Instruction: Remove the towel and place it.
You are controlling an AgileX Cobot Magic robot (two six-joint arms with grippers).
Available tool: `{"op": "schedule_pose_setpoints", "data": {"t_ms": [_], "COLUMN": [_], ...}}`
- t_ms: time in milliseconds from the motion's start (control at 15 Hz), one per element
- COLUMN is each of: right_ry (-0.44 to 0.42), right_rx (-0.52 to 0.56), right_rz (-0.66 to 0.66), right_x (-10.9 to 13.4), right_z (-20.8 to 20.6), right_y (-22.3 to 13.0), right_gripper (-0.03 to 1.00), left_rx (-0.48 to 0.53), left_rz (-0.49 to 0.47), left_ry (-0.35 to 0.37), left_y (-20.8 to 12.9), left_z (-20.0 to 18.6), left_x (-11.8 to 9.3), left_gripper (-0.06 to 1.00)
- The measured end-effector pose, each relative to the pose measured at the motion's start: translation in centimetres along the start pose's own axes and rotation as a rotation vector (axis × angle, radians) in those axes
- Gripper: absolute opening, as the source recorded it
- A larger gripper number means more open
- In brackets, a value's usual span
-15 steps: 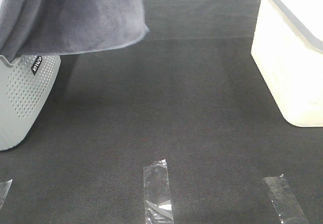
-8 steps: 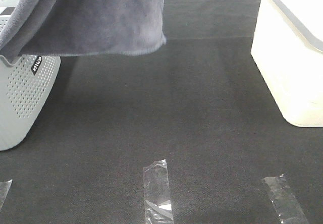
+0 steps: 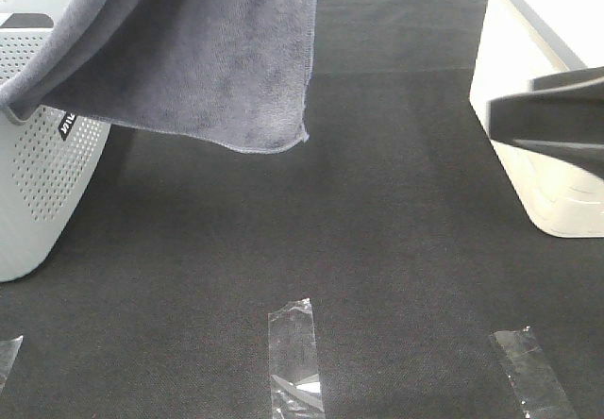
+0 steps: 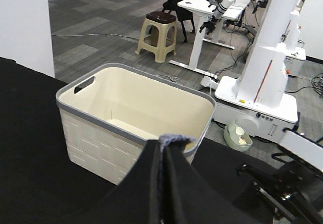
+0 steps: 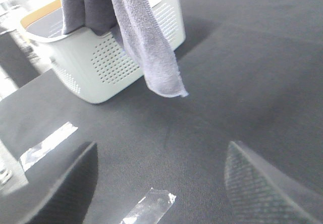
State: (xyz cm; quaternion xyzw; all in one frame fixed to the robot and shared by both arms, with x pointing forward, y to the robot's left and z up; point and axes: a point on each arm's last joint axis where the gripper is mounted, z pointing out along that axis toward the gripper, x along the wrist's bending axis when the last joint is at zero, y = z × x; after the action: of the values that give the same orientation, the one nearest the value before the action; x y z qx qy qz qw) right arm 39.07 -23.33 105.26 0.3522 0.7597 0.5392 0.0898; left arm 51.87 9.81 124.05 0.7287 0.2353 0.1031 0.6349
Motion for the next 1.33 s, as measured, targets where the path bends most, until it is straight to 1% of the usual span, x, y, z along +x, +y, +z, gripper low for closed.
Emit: {"op": "schedule_pose_setpoints", "data": {"t_ms": [133,267,333,400,467,533,800,867,933,1133,1333], "right_ry": [0.034,0.122,0.122,0.084,0.044,0.023,0.043,0.07,0.125,0.193,0.299], "right_rx": [0.024,0.078,0.078,0.104,0.115,0.124,0.141,0.137,0.121,0.085,0.054], "right_rz": [0.019,-0.033,-0.033,-0.089,-0.106,-0.11,-0.06,-0.035,-0.015,0.016,0.012], "right_x": [-1.4,-1.2,-1.2,-1.1,-1.3,-1.6,-2.8,-3.1,-3.4,-4.2,-4.2], "right_z": [1.4,3.7,3.7,5.5,6.2,6.9,9.0,9.8,10.9,12.8,14.0], "right_y": [-0.4,-0.5,-0.5,0.0,0.2,0.3,0.1,0.0,-0.1,-0.7,-1.6], "right_gripper": [0.67,0.67,0.67,0.69,0.7,0.7,0.7,0.7,0.7,0.74,0.76], "left_rx": [0.009,0.007,0.007,-0.001,0.002,0.007,0.004,0.002,0.002,-0.004,-0.004], "left_rz": [-0.015,-0.038,-0.038,-0.051,-0.053,-0.055,-0.068,-0.072,-0.077,-0.087,-0.087], "left_ry": [-0.032,-0.064,-0.064,-0.075,-0.082,-0.091,-0.108,-0.111,-0.12,-0.129,-0.129], "left_y": [-0.1,-0.1,-0.1,0.0,0.0,-0.1,0.0,0.0,0.0,0.1,0.1], "left_z": [0.0,0.0,0.0,0.0,0.0,0.0,0.0,0.0,-0.1,-0.1,-0.1], "left_x": [-0.3,-0.6,-0.6,-0.7,-0.8,-0.8,-1.0,-1.0,-1.1,-1.2,-1.2], "left_gripper": [0.0,0.0,0.0,0.0,0.0,0.0,0.0,0.0,0.0,0.0,0.0]}}
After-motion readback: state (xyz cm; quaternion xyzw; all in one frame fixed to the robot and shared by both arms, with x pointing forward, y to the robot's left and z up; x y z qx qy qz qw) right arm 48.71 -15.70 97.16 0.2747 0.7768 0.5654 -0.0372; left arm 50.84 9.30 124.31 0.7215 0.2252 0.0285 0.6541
